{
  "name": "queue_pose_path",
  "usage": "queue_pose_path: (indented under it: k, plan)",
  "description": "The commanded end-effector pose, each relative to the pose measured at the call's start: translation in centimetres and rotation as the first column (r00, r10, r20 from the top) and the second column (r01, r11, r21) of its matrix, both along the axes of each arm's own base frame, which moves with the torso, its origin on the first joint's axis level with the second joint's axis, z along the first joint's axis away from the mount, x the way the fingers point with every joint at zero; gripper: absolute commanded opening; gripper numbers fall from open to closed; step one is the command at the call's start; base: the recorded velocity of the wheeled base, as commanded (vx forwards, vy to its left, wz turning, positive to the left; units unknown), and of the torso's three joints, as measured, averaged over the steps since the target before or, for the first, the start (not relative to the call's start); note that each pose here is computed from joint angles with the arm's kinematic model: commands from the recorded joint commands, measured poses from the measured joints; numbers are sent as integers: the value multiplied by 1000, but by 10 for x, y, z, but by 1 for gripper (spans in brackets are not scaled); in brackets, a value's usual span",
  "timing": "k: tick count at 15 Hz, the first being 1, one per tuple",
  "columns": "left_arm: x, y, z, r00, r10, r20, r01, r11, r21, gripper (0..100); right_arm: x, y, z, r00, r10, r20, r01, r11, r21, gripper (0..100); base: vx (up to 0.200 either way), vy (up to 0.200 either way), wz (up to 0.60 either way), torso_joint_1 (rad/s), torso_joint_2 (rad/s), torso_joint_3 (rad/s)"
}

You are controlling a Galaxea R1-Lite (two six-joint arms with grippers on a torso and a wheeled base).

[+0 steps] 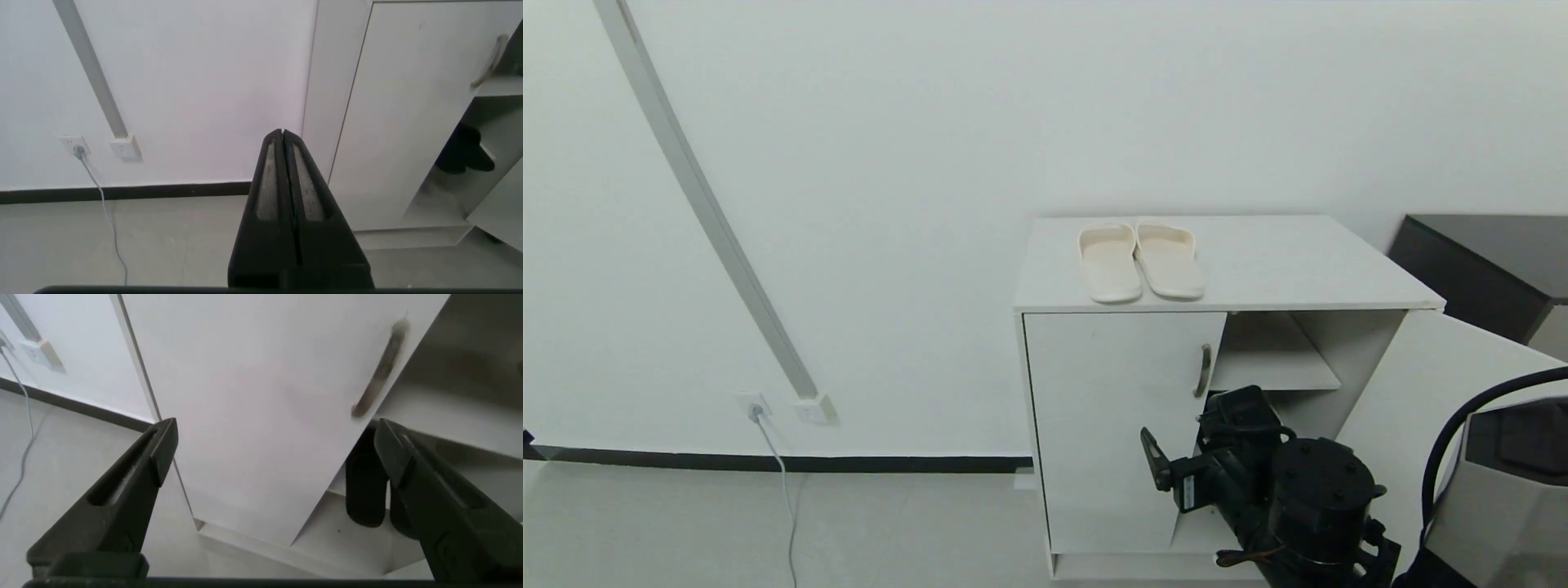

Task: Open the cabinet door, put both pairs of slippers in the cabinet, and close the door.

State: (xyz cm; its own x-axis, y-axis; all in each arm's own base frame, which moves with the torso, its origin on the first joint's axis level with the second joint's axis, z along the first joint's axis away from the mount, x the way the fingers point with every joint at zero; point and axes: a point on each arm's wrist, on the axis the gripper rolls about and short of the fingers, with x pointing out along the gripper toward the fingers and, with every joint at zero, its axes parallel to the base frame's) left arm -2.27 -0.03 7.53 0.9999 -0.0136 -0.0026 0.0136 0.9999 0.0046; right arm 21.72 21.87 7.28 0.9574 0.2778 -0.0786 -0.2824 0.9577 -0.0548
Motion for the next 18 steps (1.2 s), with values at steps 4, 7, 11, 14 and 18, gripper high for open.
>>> queue_pose_path:
  k: [4, 7, 11, 14, 18]
  plan:
    - [0, 0, 0, 1000, 0, -1, 0, 1000, 0, 0, 0, 1, -4, 1000, 1, -6, -1, 1000, -7, 100, 0, 0, 0, 243, -568, -331]
    - [0, 0, 0, 1000, 0, -1, 0, 1000, 0, 0, 0, 1, -4, 1000, 2, -7, -2, 1000, -5, 100, 0, 0, 0, 271, -601, -343]
    - [0, 0, 0, 1000, 0, -1, 0, 1000, 0, 0, 1, 0, -9, 1000, 1, -17, -1, 1000, -13, 100, 0, 0, 0, 205, -453, -250]
    - [0, 0, 0, 1000, 0, 0, 0, 1000, 1, 0, 9, -1, -11, 1000, -20, -11, 20, 1000, -14, 100, 0, 0, 0, 70, -148, -85]
    - [0, 0, 0, 1000, -2, 0, 2, 1000, 5, 0, 44, 12, 32, 997, -70, -19, 70, 998, -7, 100, 0, 0, 0, 0, 0, 0]
